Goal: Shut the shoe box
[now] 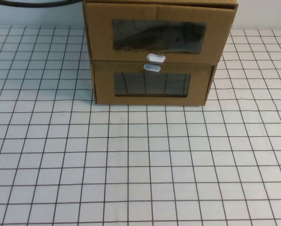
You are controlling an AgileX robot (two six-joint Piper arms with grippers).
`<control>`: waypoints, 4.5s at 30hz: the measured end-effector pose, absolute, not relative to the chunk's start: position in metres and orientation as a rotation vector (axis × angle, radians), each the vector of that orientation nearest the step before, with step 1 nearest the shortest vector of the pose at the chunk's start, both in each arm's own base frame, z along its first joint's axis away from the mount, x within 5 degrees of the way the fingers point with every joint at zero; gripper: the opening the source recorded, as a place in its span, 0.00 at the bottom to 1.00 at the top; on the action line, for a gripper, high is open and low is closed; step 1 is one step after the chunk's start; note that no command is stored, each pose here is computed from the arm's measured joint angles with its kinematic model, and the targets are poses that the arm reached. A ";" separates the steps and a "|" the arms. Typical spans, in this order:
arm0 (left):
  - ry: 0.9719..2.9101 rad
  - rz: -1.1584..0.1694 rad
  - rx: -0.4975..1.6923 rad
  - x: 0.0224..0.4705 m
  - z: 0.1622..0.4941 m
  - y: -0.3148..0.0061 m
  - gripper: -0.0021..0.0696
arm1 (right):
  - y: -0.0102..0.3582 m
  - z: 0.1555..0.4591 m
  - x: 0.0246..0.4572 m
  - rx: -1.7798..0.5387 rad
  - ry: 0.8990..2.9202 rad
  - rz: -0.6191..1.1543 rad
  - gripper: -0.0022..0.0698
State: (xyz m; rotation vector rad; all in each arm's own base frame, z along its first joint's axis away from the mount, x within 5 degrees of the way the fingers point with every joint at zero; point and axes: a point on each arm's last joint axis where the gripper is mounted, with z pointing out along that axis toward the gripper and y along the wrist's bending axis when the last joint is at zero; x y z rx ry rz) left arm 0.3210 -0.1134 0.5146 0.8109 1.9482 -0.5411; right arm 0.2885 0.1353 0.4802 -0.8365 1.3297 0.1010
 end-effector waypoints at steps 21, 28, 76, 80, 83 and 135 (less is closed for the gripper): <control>1.948 -0.426 0.636 0.165 0.496 -0.070 0.03 | 0.036 0.475 0.162 -0.402 1.590 0.193 0.01; 1.896 -0.449 0.460 0.113 0.401 -0.055 0.03 | 0.039 0.418 0.110 -0.371 1.499 0.303 0.01; 1.769 -0.146 0.145 0.055 0.202 -0.011 0.03 | 0.047 0.297 0.042 -0.415 1.480 0.458 0.01; 1.847 -0.121 0.068 0.053 0.175 -0.007 0.03 | 0.048 0.297 0.041 -0.427 1.483 0.466 0.01; 1.884 -0.108 0.023 0.052 0.170 -0.005 0.03 | 0.049 0.296 0.040 -0.439 1.486 0.475 0.01; 1.884 -0.111 0.011 0.052 0.170 -0.005 0.03 | 0.008 0.173 0.053 -0.045 1.861 0.151 0.01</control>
